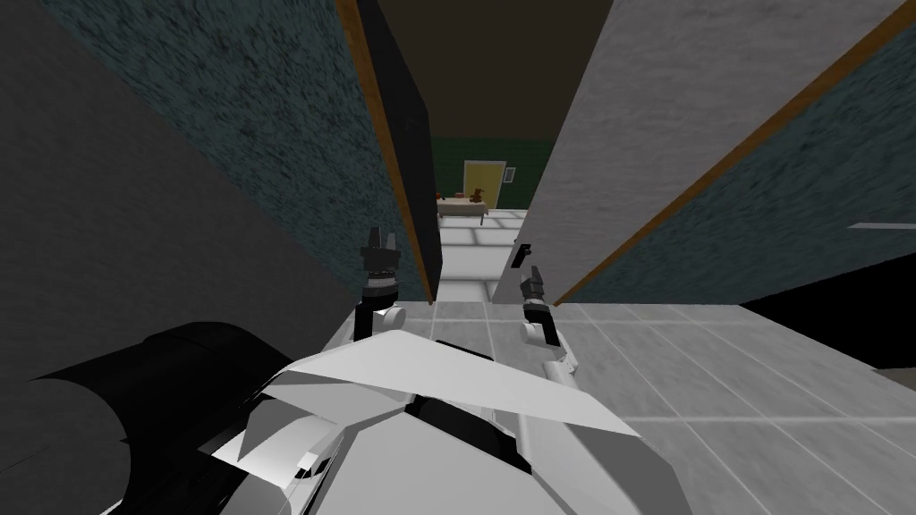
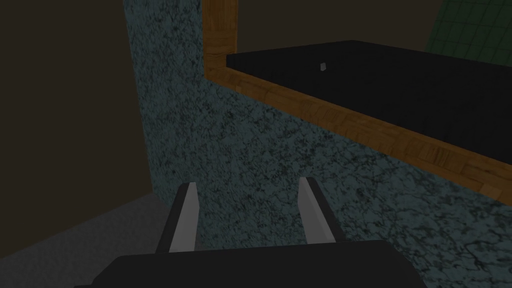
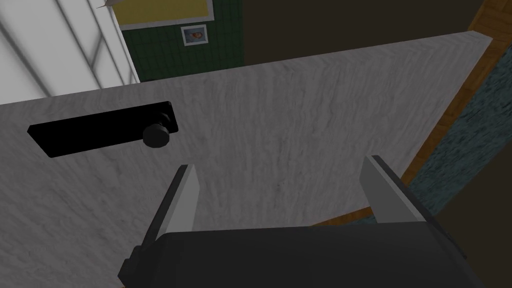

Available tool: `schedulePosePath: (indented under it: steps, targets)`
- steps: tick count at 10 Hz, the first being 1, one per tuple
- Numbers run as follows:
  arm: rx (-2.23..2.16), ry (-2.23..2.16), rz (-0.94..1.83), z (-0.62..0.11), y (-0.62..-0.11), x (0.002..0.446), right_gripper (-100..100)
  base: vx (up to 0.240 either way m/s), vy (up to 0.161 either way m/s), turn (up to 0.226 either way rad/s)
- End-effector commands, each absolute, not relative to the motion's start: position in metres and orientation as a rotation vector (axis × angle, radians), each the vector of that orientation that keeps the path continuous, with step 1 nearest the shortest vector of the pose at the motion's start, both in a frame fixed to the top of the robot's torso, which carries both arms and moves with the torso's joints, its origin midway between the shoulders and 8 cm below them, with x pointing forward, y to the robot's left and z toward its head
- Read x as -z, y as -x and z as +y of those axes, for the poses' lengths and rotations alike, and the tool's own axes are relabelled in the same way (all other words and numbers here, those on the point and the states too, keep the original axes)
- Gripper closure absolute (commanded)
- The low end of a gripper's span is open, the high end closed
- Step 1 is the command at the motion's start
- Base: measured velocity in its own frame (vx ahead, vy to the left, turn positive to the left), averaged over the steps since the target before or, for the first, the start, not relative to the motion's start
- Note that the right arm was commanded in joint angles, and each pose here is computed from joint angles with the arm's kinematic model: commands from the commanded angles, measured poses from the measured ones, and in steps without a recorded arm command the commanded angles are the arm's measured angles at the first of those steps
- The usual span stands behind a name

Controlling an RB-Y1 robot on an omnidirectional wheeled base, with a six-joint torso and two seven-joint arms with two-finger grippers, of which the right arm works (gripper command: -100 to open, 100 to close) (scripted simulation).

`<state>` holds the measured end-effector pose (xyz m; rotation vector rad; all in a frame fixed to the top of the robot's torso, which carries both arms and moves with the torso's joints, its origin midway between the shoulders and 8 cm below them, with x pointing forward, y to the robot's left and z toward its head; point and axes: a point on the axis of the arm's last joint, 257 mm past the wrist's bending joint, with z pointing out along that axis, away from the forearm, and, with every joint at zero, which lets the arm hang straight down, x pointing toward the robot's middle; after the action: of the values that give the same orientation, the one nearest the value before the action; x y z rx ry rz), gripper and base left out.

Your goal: Push the door open

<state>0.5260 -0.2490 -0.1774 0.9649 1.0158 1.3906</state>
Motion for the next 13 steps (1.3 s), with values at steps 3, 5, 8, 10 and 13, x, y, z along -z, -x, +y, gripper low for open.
schedulePosePath:
  steps: [3, 5, 8, 10, 13]
  targets:
    - [-1.379, -1.008, 1.061, -0.252, -0.542, 0.203, -100, 0.043, -0.114, 0.123]
    - [-1.375, -1.02, 1.073, -0.253, -0.546, 0.21, -100, 0.041, -0.096, 0.073]
    - [-1.36, -1.051, 1.104, -0.257, -0.558, 0.227, -100, 0.055, -0.102, 0.103]
    - [-1.348, -1.07, 1.122, -0.261, -0.565, 0.237, -100, 0.046, -0.127, 0.1]
    - [-1.321, -1.104, 1.151, -0.269, -0.574, 0.255, -100, 0.05, -0.125, 0.104]
